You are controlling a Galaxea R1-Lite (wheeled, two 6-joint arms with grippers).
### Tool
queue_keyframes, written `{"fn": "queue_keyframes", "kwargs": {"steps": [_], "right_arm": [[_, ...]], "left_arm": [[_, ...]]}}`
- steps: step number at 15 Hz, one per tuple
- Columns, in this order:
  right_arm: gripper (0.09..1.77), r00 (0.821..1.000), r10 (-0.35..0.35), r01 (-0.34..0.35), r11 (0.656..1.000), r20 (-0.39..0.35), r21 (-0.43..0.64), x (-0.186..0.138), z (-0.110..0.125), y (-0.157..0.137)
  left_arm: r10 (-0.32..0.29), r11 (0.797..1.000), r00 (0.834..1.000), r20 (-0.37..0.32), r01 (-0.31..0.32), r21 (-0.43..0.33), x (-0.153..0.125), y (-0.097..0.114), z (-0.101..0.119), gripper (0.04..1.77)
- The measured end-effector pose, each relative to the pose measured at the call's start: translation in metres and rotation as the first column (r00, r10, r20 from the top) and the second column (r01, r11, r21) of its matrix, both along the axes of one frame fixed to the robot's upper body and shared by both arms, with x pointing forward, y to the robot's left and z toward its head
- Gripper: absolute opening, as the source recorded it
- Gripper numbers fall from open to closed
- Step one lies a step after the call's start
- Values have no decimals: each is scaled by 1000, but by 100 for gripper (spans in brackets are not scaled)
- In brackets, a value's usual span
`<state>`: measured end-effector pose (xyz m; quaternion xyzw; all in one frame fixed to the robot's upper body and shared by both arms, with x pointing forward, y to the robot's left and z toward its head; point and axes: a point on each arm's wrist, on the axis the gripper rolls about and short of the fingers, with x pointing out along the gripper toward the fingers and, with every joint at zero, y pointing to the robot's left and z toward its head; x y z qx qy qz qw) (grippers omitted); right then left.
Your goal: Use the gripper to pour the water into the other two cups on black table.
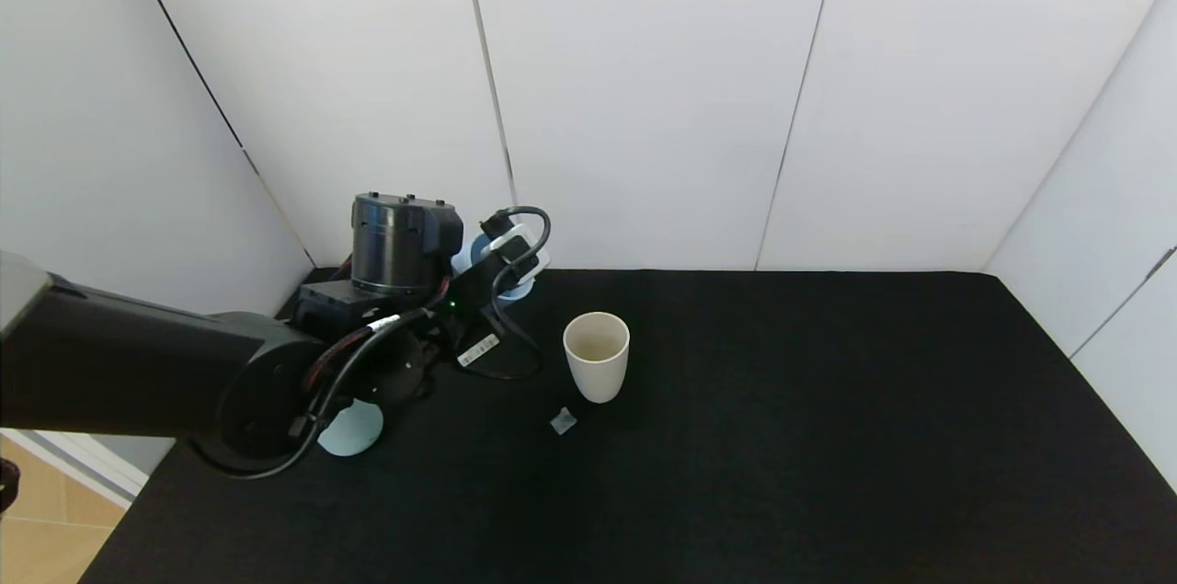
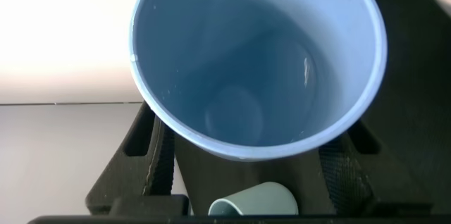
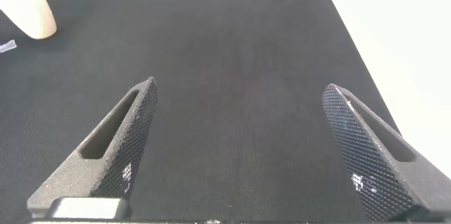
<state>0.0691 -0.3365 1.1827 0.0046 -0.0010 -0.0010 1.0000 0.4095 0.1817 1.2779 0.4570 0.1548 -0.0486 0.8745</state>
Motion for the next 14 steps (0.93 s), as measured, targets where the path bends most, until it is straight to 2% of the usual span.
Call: {"fn": "queue_keyframes", "kwargs": {"steps": [7,10,14], "right_arm": [[171,1000,0,0,1000,0,0,0,0,0],[171,1000,0,0,1000,0,0,0,0,0],[171,1000,0,0,1000,0,0,0,0,0]], "left_arm": [[-17,994,1000,2,17,109,7,-38,-13,118],[-14,985,1000,7,12,174,11,-48,-17,117],[-30,961,1000,2,28,274,16,-53,-19,117]]}}
